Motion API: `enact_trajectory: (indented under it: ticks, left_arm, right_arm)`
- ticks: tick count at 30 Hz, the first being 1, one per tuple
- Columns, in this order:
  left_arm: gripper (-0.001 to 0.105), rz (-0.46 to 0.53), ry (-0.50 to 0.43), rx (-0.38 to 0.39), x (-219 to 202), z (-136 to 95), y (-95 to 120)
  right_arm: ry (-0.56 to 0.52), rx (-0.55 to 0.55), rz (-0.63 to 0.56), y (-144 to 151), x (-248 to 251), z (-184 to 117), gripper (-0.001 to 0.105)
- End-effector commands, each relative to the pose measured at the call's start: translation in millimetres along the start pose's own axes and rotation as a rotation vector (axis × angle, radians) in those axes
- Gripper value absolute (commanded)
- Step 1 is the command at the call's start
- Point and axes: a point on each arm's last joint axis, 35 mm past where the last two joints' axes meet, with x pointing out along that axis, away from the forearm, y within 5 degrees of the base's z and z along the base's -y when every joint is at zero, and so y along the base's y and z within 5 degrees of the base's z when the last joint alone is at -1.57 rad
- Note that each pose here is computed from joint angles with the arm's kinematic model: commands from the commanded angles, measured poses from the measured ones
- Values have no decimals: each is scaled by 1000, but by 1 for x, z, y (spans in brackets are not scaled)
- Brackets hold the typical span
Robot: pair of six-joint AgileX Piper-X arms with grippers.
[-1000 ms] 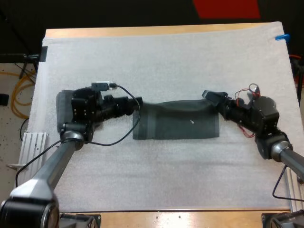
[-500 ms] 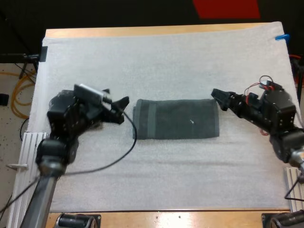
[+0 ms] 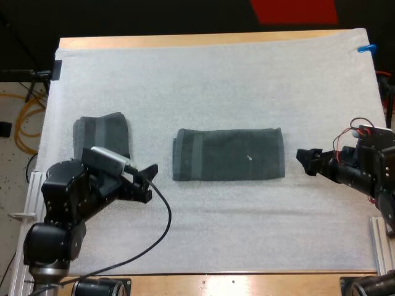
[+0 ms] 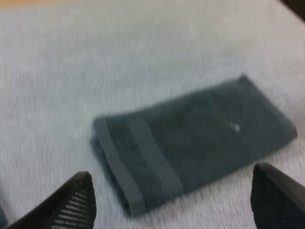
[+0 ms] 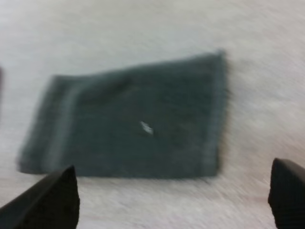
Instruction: Pick towel from pile fold and stack
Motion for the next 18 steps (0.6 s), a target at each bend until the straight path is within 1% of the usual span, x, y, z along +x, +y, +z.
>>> enact_trajectory:
  ticks: [1,6,9,11,13,16,18]
  left_arm:
    - [66,16,9,-1,-3,-1,-1]
    - [66,22,15,-4,-1,0,0]
    - [66,23,22,-8,1,0,1]
    - [66,23,23,-9,1,0,1]
    - [66,24,28,-11,1,-1,1]
    - [66,26,35,-14,1,-2,2]
    - [66,26,37,-15,1,-2,2]
  right_arm:
    - [4,-16,-41,-2,-2,1,78]
    - [37,-21,-81,-8,21,4,78]
    - [64,-18,-81,-13,46,7,78]
    - [105,-11,-84,-18,68,6,78]
    - [161,2,-55,-21,87,2,78]
    - [264,33,26,-25,116,-6,78]
    - [296,44,66,-27,130,-9,78]
